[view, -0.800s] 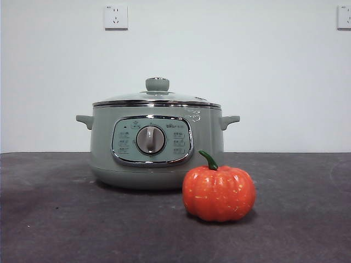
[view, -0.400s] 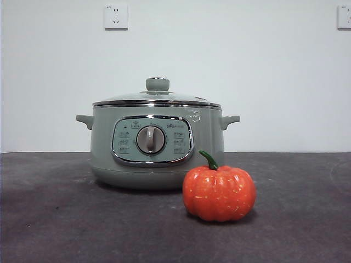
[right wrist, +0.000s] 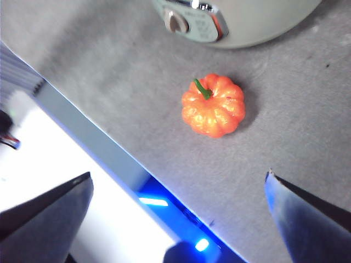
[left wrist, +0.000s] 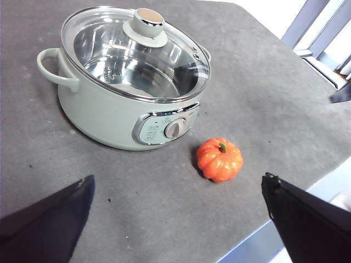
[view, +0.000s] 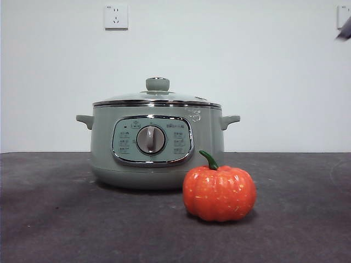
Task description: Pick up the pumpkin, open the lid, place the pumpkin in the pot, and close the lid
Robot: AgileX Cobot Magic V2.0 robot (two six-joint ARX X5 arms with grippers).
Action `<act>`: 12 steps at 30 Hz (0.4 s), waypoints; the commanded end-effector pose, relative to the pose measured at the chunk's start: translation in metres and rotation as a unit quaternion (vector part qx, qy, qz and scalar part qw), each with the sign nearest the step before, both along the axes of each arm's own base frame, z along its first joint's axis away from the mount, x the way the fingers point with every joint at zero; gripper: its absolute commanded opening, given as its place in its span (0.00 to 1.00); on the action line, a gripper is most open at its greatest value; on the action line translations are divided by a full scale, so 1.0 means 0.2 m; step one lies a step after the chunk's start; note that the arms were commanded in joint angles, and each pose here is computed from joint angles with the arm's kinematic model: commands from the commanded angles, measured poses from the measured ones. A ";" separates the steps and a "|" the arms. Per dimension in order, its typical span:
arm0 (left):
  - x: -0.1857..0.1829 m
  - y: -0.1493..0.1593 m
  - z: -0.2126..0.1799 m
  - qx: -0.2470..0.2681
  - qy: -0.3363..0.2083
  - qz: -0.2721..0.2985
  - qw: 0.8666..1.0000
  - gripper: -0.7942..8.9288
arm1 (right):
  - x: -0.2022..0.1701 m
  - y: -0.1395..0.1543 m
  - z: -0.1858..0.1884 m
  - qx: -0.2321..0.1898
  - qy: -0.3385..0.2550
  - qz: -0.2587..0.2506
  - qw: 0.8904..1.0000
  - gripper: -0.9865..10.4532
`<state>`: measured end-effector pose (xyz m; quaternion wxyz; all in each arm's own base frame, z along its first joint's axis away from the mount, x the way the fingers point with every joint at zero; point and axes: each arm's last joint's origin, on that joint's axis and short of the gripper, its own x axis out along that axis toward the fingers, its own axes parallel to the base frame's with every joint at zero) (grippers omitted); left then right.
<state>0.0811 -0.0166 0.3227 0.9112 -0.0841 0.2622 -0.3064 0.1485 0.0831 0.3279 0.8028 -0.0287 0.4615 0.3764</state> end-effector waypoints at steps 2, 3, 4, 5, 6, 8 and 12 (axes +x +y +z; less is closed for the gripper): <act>0.00 0.00 0.01 0.002 -0.008 -0.005 1.000 0.77 | 0.08 0.11 -0.06 -0.032 0.000 0.018 0.999 0.69; 0.00 0.00 0.01 0.002 -0.008 -0.005 1.000 0.77 | 0.11 0.14 -0.08 -0.039 0.001 0.022 0.999 0.69; 0.00 0.00 0.01 0.002 -0.008 -0.005 1.000 0.77 | 0.13 0.16 -0.10 -0.046 0.002 0.026 0.999 0.69; 0.00 0.00 0.01 0.002 -0.008 -0.005 1.000 0.77 | 0.15 0.19 -0.12 -0.052 0.003 0.029 0.998 0.69; 0.00 0.00 0.01 0.002 -0.008 -0.005 1.000 0.77 | 0.18 0.21 -0.14 -0.060 0.002 0.030 0.998 0.69; 0.00 0.00 0.01 0.002 -0.008 -0.005 1.000 0.77 | 0.22 0.26 -0.19 -0.082 -0.004 0.031 0.996 0.69; 0.00 0.00 0.01 0.002 -0.008 -0.004 1.000 0.77 | 0.29 0.36 -0.29 -0.119 -0.002 0.040 0.992 0.69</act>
